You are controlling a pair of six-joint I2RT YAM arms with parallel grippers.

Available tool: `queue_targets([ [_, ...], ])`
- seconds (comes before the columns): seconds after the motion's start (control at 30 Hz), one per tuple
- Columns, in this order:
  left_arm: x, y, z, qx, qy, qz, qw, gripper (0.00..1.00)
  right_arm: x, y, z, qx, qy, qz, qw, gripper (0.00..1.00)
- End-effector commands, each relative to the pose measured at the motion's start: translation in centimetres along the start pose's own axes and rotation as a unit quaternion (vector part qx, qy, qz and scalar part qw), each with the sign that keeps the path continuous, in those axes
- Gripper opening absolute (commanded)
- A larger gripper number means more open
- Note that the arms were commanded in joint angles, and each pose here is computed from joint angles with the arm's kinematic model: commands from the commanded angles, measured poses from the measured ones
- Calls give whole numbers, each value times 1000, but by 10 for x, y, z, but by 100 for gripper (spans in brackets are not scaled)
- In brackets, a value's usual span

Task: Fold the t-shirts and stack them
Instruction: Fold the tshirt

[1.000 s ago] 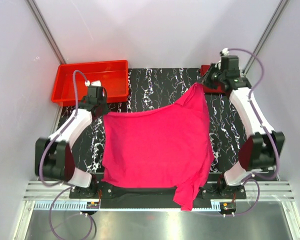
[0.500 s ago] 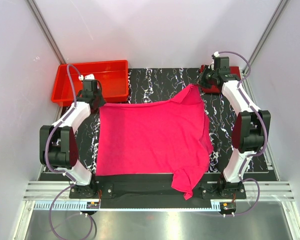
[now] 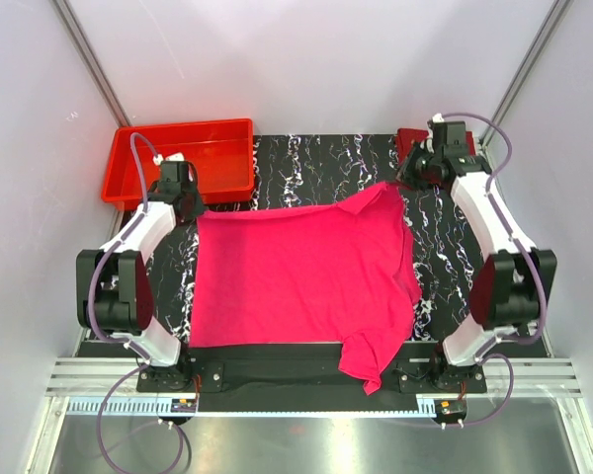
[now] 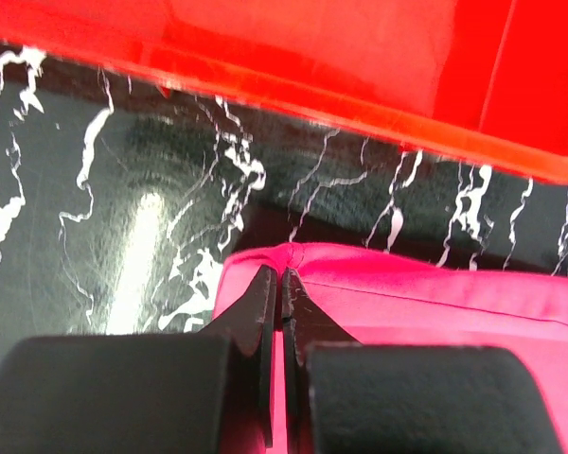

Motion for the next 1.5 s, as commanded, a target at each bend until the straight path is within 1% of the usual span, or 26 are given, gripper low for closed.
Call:
queue_targets([
  [0.0,-5,20,-1,17,9,-7,1000,0,26,35,3,11,-17,27,999,0],
  [0.07,1,23,3,6,8,8,1000,0,34,48,5,13,-19,32,999,0],
  [0.1,4,23,5,2,8,14,1000,0,44,50,3,19,-24,51,998,0],
  [0.17,10,25,9,-12,12,31,999,0,51,59,3,20,-23,61,998,0],
  [0.2,12,25,11,-16,11,38,999,0,60,61,1,24,-26,78,996,0],
  [0.33,24,27,21,-47,10,66,997,0,78,73,1,22,-31,94,995,0],
  [0.6,45,24,34,-80,20,113,990,0,108,77,-8,33,-41,133,990,0],
  [0.77,52,23,38,-90,26,122,988,0,112,78,-11,43,-38,132,990,0],
  [1.0,59,15,39,-91,30,136,986,0,121,63,-20,56,-42,151,986,0],
  [1.27,56,6,35,-86,36,137,986,0,111,59,-21,60,-38,144,987,0],
  [1.47,63,-1,39,-93,32,149,984,0,117,56,-26,66,-42,153,985,0],
])
Point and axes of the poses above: each gripper's point midway between its finger pads, its own y axis back along the fingers, its own z axis along the line the jaws close on, x = y × z, the point moved 8 cm from there along y, back along the fingers, and after that the axes turned 14 degrees about y, right-handed, at the moved point
